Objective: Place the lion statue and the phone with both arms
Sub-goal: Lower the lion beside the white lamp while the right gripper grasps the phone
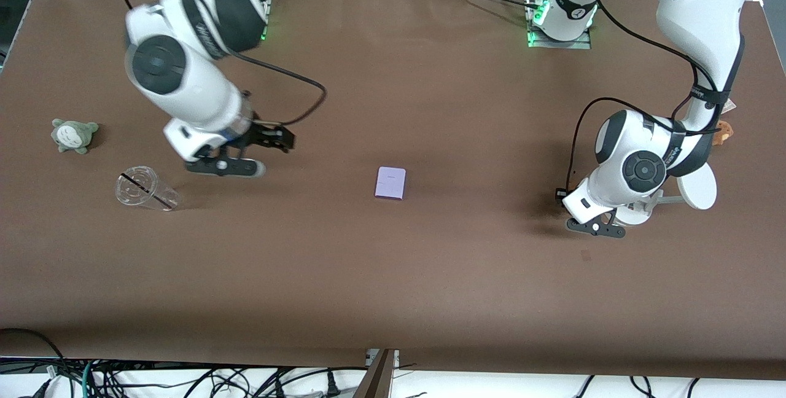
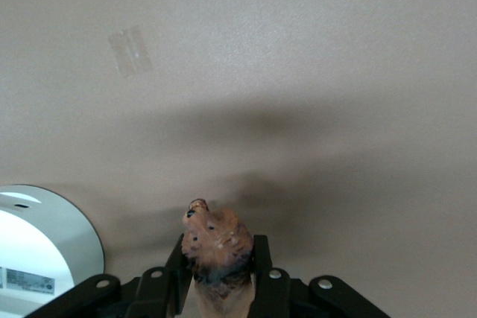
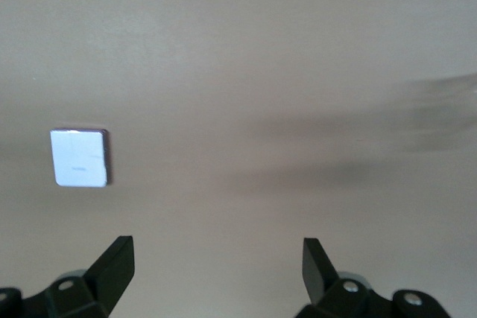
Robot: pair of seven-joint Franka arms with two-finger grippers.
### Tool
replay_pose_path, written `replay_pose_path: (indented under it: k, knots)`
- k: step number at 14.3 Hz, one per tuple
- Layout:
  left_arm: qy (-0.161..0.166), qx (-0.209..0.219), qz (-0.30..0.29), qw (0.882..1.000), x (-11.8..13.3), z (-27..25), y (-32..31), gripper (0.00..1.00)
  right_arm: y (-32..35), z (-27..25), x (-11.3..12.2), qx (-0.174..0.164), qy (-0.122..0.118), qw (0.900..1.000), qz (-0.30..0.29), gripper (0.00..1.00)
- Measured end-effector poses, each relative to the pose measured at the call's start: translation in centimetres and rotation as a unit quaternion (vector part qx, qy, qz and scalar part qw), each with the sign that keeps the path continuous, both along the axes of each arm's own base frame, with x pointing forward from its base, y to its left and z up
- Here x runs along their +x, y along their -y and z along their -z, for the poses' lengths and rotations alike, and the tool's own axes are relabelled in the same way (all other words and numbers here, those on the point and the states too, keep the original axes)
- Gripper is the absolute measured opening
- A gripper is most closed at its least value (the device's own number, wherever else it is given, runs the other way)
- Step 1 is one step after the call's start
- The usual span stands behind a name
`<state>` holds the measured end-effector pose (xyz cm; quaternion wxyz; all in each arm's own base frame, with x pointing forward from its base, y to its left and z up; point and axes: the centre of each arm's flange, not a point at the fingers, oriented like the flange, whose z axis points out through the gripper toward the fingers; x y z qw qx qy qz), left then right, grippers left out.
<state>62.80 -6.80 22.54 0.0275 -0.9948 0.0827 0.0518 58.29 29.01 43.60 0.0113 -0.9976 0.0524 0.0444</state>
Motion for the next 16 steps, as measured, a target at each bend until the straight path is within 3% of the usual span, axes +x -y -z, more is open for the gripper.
replay_pose_path:
  k: [4, 8, 11, 16]
  knots:
    - [-0.004, 0.000, -0.001, 1.000, -0.3, 0.5, -0.3, 0.37, -5.4, 5.5, 0.1, 0.007, 0.008, 0.999, 0.036, 1.00]
    - [-0.003, -0.001, -0.002, 1.000, -0.3, 0.5, -0.3, 0.68, -11.2, 10.2, 0.2, 0.014, 0.013, 0.998, 0.066, 1.00]
    - [0.015, -0.001, -0.003, 1.000, 0.5, -1.2, -0.4, 0.99, -14.4, 13.5, 0.2, 0.014, 0.025, 0.997, 0.077, 1.00]
    - [0.018, 0.023, -0.015, 0.999, 2.6, -10.5, -1.0, 1.00, -17.3, 19.1, -0.3, 0.031, 0.050, 0.995, 0.084, 1.00]
